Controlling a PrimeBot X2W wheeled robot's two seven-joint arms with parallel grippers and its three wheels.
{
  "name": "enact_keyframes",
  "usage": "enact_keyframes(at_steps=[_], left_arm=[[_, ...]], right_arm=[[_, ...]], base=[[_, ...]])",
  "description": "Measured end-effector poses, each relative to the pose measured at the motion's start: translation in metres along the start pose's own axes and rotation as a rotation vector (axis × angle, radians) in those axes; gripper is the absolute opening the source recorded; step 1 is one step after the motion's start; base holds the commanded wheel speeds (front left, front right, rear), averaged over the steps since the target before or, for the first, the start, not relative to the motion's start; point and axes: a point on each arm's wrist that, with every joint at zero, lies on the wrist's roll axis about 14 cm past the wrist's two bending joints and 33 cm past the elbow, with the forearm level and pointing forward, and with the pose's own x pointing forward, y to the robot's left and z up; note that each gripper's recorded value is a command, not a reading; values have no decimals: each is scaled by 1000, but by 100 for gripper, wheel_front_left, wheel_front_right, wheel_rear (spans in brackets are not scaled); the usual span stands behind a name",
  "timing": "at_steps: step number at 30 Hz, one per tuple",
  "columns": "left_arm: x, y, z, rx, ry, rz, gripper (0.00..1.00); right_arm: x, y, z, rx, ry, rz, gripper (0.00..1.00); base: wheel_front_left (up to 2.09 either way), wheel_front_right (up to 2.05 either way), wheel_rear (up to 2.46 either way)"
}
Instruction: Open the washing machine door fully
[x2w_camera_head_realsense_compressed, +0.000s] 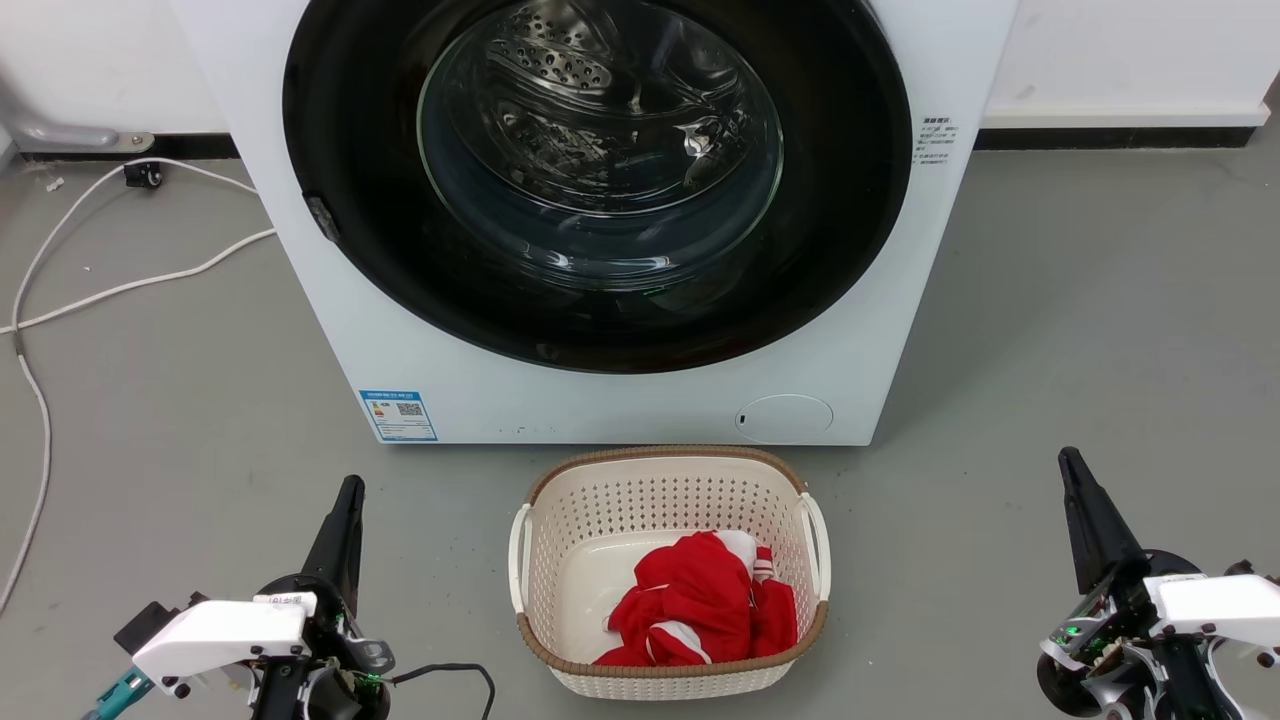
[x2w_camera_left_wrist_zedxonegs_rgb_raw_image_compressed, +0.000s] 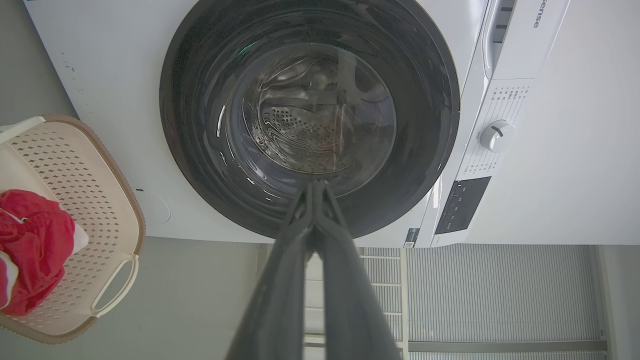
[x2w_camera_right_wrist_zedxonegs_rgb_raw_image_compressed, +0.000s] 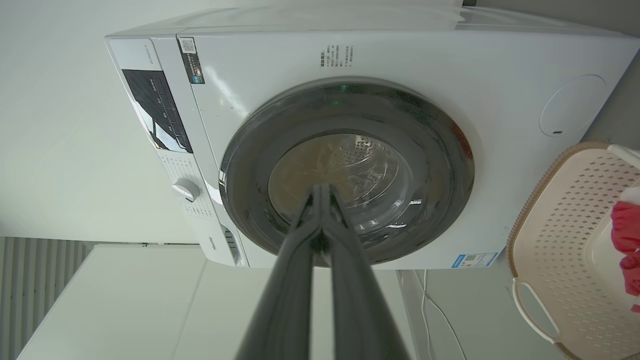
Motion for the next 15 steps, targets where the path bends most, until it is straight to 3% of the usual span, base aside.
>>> enact_keyframes(at_steps=[7,8,15], left_arm=[[0,0,0,0,0,0,0],[0,0,0,0,0,0,100],[-6,15,-4,-5,-2,43,100]], right_arm=[[0,0,0,0,0,0,0],[0,0,0,0,0,0,100],[-8,-15,0,3,-13,-43,100]], base=[[0,0,0],[0,0,0],[0,0,0]])
